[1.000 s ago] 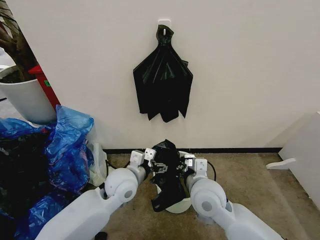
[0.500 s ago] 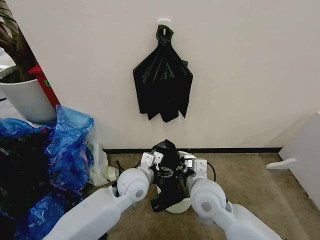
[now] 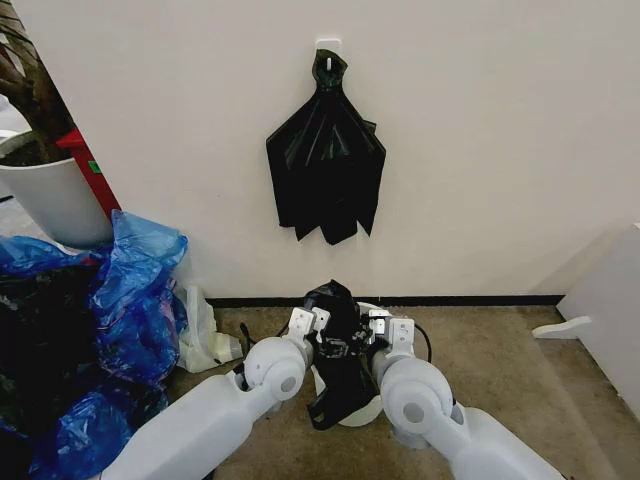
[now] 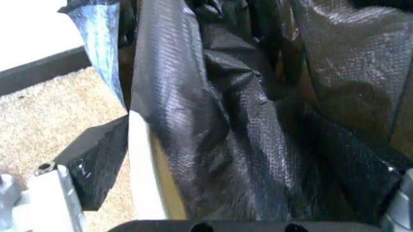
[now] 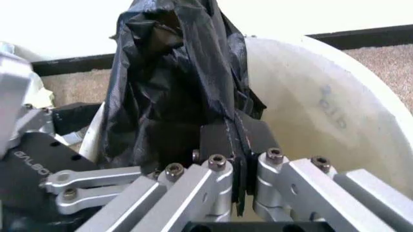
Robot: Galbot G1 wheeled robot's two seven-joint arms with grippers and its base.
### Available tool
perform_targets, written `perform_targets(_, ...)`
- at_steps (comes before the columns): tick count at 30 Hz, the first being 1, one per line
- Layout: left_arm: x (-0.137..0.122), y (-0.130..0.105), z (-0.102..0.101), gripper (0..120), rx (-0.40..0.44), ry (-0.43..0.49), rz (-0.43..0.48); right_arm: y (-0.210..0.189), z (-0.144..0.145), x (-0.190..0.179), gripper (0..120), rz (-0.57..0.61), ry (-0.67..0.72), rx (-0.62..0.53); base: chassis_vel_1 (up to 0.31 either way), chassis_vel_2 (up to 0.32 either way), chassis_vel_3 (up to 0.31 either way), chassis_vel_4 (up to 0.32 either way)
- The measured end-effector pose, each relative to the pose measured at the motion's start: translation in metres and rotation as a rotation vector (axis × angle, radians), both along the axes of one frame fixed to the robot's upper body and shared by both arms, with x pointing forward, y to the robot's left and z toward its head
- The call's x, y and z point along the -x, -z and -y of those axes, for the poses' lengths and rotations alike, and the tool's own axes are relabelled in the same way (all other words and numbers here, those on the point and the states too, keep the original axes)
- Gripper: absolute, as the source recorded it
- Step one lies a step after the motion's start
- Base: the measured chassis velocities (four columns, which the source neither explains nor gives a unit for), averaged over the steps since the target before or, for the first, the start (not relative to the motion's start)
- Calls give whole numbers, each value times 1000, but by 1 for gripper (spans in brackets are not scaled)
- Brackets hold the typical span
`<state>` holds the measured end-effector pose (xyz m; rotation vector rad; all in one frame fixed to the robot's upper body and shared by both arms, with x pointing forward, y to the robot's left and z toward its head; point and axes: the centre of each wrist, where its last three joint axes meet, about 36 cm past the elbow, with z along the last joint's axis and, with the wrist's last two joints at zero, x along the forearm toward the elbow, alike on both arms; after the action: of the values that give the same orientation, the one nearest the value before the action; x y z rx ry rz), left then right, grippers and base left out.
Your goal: Place the garbage bag over the trash bin.
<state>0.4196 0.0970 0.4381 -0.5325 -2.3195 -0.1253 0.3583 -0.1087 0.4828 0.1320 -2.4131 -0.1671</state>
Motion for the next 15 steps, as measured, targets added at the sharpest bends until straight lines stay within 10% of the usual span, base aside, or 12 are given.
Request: perform_targets(15, -7, 15, -4, 97, -29, -39, -29, 1, 2, -1, 0, -2, 8, 2, 0, 0, 0, 0)
